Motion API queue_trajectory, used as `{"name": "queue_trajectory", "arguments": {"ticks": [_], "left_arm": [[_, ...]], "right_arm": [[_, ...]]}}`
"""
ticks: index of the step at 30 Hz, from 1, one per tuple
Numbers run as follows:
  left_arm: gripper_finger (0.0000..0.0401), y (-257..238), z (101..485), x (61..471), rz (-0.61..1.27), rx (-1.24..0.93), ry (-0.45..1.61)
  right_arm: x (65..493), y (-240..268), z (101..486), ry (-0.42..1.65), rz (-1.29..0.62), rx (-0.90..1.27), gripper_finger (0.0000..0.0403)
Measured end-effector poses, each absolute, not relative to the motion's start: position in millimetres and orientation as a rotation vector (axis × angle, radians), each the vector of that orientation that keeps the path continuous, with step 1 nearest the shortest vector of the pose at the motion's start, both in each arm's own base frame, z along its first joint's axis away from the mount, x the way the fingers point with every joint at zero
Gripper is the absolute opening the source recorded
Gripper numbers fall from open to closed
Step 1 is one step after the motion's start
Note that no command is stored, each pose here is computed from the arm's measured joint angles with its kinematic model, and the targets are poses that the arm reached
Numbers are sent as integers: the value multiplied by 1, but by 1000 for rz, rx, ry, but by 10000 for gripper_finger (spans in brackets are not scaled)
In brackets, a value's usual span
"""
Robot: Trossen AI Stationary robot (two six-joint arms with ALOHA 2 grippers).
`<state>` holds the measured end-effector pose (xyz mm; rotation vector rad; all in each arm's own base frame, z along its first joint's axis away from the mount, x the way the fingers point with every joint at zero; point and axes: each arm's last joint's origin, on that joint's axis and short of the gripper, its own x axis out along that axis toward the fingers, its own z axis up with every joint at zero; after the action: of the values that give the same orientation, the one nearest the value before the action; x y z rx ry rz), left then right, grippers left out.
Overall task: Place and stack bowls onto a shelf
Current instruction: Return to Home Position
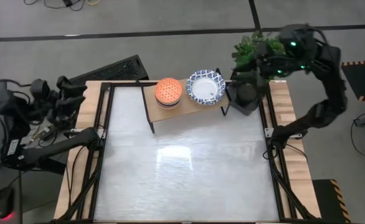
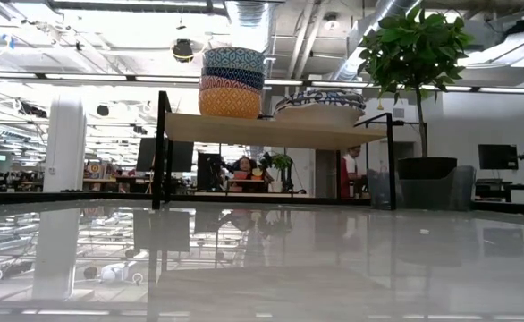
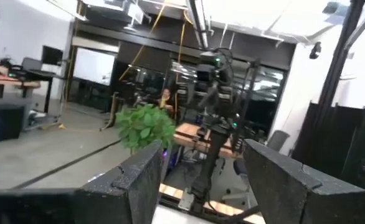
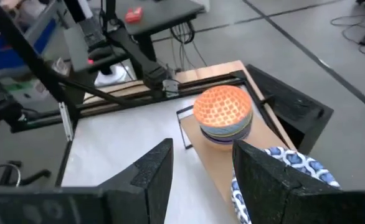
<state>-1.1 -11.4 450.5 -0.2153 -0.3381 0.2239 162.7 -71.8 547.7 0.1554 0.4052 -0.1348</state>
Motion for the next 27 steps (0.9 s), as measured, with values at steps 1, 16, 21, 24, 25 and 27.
{"name": "queue_trajectory", "arguments": {"ticks": [1, 16, 21, 24, 25, 27], "left_arm": [[210, -12, 451, -2, 218, -215, -335], [210, -6, 358, 6, 205, -453, -336], [210, 0, 317, 18, 147, -549, -299], [210, 6, 303, 30, 104, -575, -223], [210, 8, 300, 33, 91, -567, -222], [210, 11, 289, 40, 76, -578, -199]], "right_arm": [[157, -68, 547, 394, -130, 155, 192], [102, -39, 428, -82, -72, 299, 194], [91, -33, 379, -201, -37, 354, 194], [88, -28, 350, -221, 5, 359, 194], [89, -27, 337, -206, 19, 371, 194], [90, -24, 318, -215, 56, 397, 194]]}}
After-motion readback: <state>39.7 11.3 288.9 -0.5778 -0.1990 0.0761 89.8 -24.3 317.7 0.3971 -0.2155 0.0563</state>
